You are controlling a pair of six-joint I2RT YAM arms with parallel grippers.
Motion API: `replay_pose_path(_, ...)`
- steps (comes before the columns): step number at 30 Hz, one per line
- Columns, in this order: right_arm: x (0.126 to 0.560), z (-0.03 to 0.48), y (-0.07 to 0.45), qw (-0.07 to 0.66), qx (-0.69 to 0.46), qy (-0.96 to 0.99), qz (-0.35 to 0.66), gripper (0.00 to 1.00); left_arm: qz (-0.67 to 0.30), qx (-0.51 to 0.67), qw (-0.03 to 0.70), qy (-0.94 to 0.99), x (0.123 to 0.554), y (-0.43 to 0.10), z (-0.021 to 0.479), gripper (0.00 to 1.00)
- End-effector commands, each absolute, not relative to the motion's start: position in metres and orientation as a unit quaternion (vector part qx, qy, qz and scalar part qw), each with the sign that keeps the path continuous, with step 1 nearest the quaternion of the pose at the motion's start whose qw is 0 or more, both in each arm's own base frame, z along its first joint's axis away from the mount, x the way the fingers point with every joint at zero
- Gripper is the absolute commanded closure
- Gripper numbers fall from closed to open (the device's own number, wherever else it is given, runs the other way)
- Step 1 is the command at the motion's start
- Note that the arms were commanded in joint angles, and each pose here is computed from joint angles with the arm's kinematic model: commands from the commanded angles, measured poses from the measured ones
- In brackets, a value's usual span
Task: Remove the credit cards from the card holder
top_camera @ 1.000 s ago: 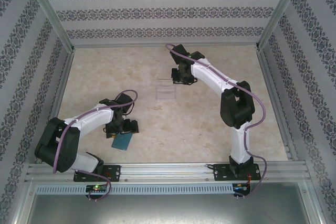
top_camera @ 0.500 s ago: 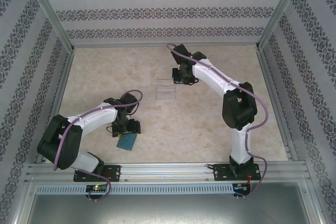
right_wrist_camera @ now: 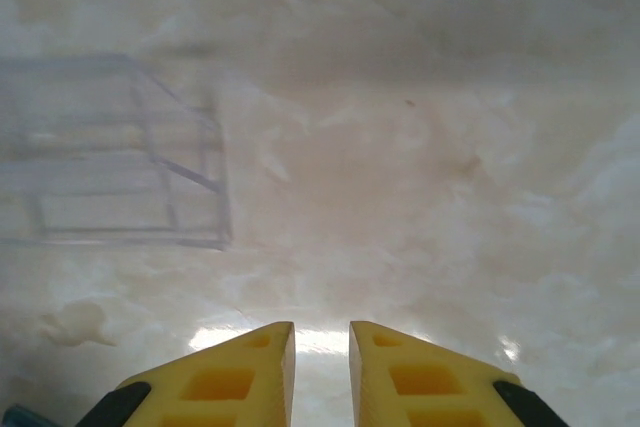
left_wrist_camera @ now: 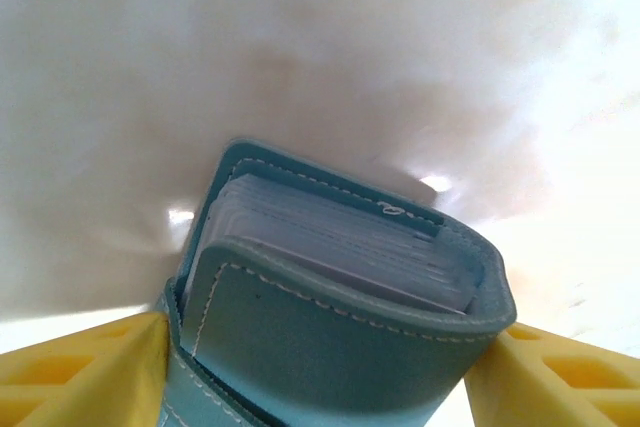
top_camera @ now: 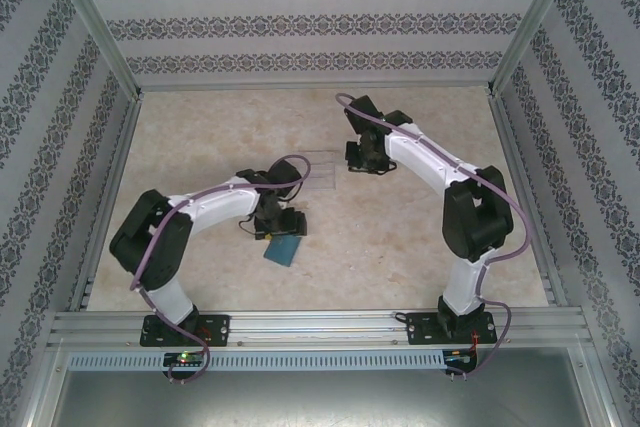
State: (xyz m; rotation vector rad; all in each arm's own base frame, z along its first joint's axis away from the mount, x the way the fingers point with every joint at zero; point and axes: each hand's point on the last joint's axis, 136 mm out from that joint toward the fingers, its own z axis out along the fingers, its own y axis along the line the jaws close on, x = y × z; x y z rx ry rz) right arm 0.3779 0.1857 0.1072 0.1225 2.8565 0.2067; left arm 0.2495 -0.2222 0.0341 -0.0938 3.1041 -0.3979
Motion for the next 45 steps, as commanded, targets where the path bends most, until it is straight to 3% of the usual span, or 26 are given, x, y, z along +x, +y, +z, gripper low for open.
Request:
replay_pose_path(1, 0.370, 0.107, 0.177, 0.139, 0.038, 0.987, 0.069, 0.78, -0.161, -0.038, 0.013, 0.986, 0.266, -0.250, 0.036, 0.28)
replay_pose_path(8, 0.354, 0.097, 0.174, 0.128, 0.034, 0.989, 0.070, 0.79, -0.140, -0.044, 0.030, 0.989, 0.288, -0.261, 0.036, 0.28)
replay_pose_path(15, 0.338, 0.094, 0.183, 0.118, 0.023, 0.989, 0.089, 0.79, -0.132, -0.042, 0.048, 0.989, 0.295, -0.260, 0.042, 0.14)
replay_pose_path(21, 0.319, 0.103, 0.201, 0.124, 0.019, 0.985, 0.115, 0.75, -0.134, -0.027, 0.074, 0.988, 0.298, -0.252, 0.068, 0.12)
replay_pose_path(27, 0.296, 0.100, 0.239, 0.111, 0.013, 0.978, 0.177, 0.75, -0.143, -0.013, 0.080, 0.986, 0.290, -0.226, 0.082, 0.23)
replay_pose_path(36, 0.258, 0.070, 0.287, 0.050, 0.014, 0.963, 0.264, 0.70, -0.061, -0.015, 0.044, 0.997, 0.263, -0.163, 0.063, 0.40)
replay_pose_path(45, 0.251, 0.052, 0.294, 0.033, 0.023, 0.960, 0.277, 0.67, -0.079, 0.000, -0.006, 0.997, 0.242, -0.165, 0.034, 0.53)
